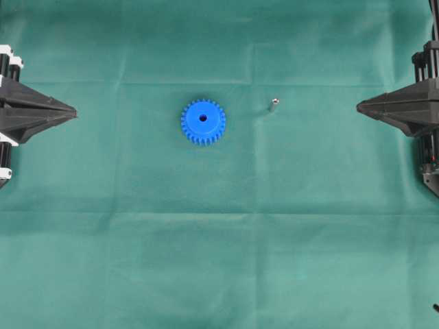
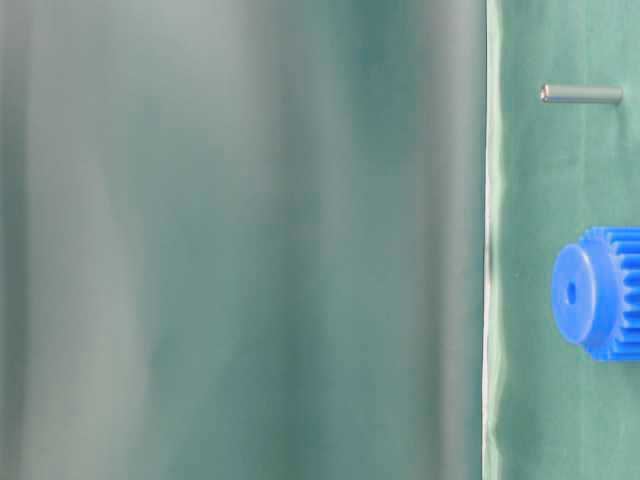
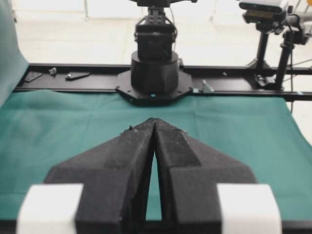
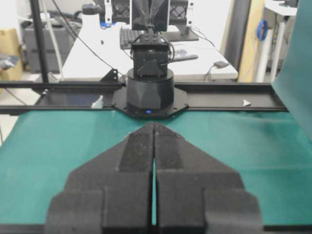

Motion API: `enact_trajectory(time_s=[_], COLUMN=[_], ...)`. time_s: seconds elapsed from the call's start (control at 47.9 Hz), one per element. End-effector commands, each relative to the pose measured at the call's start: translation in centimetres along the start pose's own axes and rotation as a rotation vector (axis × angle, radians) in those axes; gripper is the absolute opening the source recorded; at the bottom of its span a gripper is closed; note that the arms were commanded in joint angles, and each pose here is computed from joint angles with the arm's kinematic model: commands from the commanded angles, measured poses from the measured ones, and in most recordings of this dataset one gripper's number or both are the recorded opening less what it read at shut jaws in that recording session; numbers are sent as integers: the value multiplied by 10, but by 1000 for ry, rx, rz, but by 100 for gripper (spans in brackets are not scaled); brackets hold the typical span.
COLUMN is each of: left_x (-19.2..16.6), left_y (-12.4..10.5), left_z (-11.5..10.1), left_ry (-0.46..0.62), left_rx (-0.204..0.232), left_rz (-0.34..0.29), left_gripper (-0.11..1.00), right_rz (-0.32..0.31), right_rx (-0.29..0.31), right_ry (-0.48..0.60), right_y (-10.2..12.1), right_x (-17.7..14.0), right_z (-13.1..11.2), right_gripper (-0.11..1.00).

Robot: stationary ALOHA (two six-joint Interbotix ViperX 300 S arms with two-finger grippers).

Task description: Insert the shaft placed at a random location into the center hole of the medium gear at another random location.

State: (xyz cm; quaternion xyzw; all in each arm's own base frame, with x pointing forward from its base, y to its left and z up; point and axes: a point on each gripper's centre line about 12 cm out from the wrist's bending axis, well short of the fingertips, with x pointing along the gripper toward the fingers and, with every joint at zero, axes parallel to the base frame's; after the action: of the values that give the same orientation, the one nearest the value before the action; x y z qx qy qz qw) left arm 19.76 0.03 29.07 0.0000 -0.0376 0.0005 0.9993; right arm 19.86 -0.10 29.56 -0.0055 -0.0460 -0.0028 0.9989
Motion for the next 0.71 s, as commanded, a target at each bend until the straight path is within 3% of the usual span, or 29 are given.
enact_trajectory(time_s=[0.0,0.271,0.48,0.585,0.689], left_x=[5,4,4,4,4], left_y=[-4,-4,-4,-4,-4], left_z=[8,7,6,6,6], left_ry=[8,21,26,28,26], left_rx=[0,3,2,3,3], left_rz=[-20,-20,-19,-20,-20], left_gripper=[0,0,0,0,0], right_rz=[-3,-13,-59,-87,-121], right_rx=[9,8,5,4,5], right_ry=[0,31,31,60,91], right_y=[-1,-3,-13,-19,-27], right_x=[2,7,12,16,25], right_z=[4,9,2,-7,-22], right_gripper=[1,1,3,22,53])
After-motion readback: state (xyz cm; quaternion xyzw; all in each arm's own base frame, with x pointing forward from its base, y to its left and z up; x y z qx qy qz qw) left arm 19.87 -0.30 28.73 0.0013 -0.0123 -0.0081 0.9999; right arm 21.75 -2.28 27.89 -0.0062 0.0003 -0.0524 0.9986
